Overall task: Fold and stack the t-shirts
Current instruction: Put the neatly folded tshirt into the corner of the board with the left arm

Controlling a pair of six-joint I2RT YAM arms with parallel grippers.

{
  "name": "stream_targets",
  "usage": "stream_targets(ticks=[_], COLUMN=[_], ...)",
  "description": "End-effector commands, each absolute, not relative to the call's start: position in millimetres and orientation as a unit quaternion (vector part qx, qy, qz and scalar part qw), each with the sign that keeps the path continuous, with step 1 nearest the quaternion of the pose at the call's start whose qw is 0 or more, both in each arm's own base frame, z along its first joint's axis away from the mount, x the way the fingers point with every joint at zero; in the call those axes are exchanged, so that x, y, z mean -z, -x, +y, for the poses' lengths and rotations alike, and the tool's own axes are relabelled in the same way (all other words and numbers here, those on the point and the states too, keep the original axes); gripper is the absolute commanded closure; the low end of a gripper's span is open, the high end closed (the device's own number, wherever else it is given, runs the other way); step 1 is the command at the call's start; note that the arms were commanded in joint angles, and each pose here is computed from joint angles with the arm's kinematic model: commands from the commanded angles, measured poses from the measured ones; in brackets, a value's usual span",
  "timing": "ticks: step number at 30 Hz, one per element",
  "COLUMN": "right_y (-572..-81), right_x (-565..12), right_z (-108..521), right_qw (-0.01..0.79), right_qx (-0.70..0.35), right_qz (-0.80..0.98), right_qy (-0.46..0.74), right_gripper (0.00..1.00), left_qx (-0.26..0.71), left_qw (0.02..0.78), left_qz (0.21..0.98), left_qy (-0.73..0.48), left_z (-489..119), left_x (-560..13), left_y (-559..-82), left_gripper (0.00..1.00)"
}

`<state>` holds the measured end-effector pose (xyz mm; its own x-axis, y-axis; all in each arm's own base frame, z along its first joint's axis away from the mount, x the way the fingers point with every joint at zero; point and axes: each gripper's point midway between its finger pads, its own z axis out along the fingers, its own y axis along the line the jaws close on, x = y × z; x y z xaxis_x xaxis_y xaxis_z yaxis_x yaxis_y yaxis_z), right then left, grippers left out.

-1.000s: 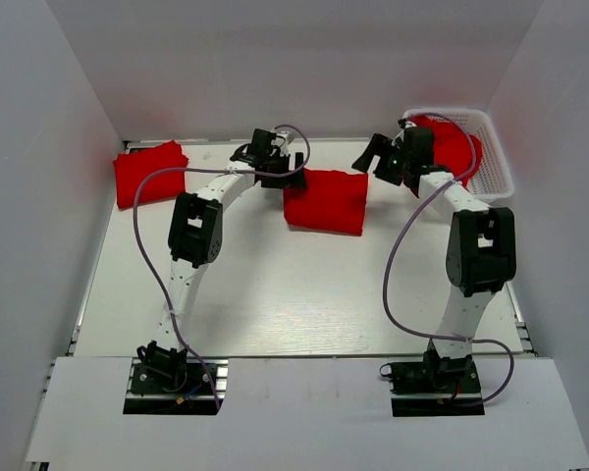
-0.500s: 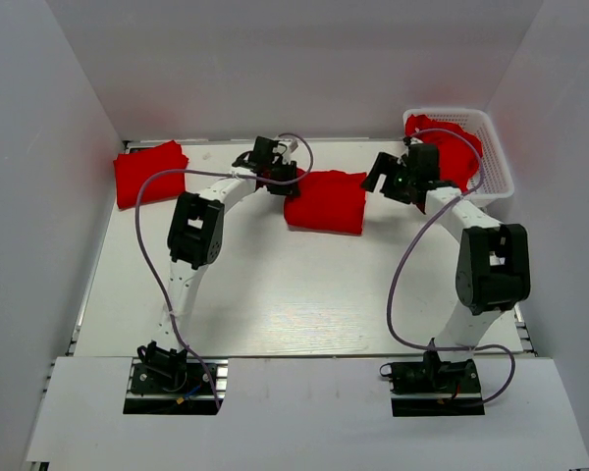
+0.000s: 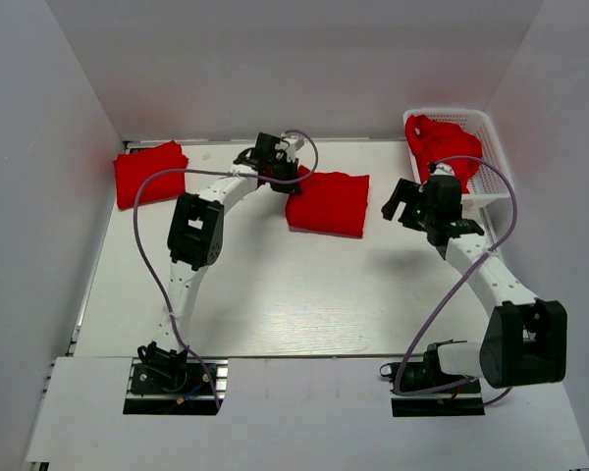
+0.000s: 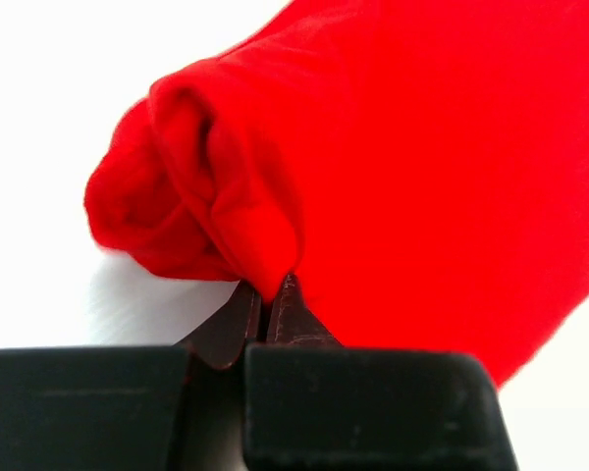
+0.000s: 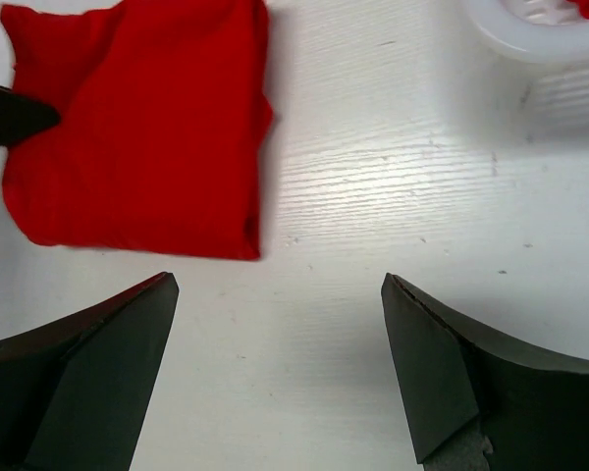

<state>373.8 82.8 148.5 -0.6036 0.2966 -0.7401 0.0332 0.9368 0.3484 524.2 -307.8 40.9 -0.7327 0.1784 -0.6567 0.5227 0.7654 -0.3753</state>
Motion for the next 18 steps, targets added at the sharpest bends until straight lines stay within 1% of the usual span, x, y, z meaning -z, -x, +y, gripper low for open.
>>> stream_targets(ticks=[1, 2, 5, 6, 10, 12, 14, 18], right_y=[-364.4, -361.5, -354.0, -354.8, -345.2, -342.6, -339.9, -337.0], right_x=[-158.5, -154.9, -161.1, -167.1, -176.8, -186.4, -195.7, -213.6], right_z=[63.8, 59.1, 51.0, 48.3, 33.9, 26.3, 17.1, 0.6], right_qw=[0.455, 0.453, 0.461, 0.467, 0.469, 0.479, 0.487, 0.505], right_qx=[-0.112, -0.099, -0.078, -0.071, -0.037, -0.022, 0.0, 0.035], right_qz=[0.877, 0.879, 0.878, 0.876, 0.875, 0.869, 0.863, 0.848], right_qy=[-0.108, -0.114, -0.104, -0.103, -0.113, -0.124, -0.133, -0.155], right_gripper=[0.1, 0.1, 0.1, 0.1, 0.1, 0.1, 0.1, 0.1], left_qx=[0.291, 0.302, 0.323, 0.318, 0.271, 0.251, 0.215, 0.146], left_qw=[0.397, 0.386, 0.396, 0.377, 0.379, 0.362, 0.38, 0.385], left_qz=[0.841, 0.842, 0.819, 0.831, 0.85, 0.866, 0.869, 0.887], left_qy=[-0.226, -0.227, -0.26, -0.259, -0.248, -0.236, -0.232, -0.208], left_z=[-298.6, -294.4, -282.3, -273.9, -229.6, -211.9, -187.4, -138.5], left_x=[-160.0, -165.1, -199.4, -194.9, -191.6, -180.3, -197.2, -199.6], left_y=[-545.2, -541.9, -544.0, -537.9, -541.5, -537.8, -545.9, -556.6], left_gripper=[1.0, 1.0, 1.0, 1.0, 1.0, 1.0, 1.0, 1.0])
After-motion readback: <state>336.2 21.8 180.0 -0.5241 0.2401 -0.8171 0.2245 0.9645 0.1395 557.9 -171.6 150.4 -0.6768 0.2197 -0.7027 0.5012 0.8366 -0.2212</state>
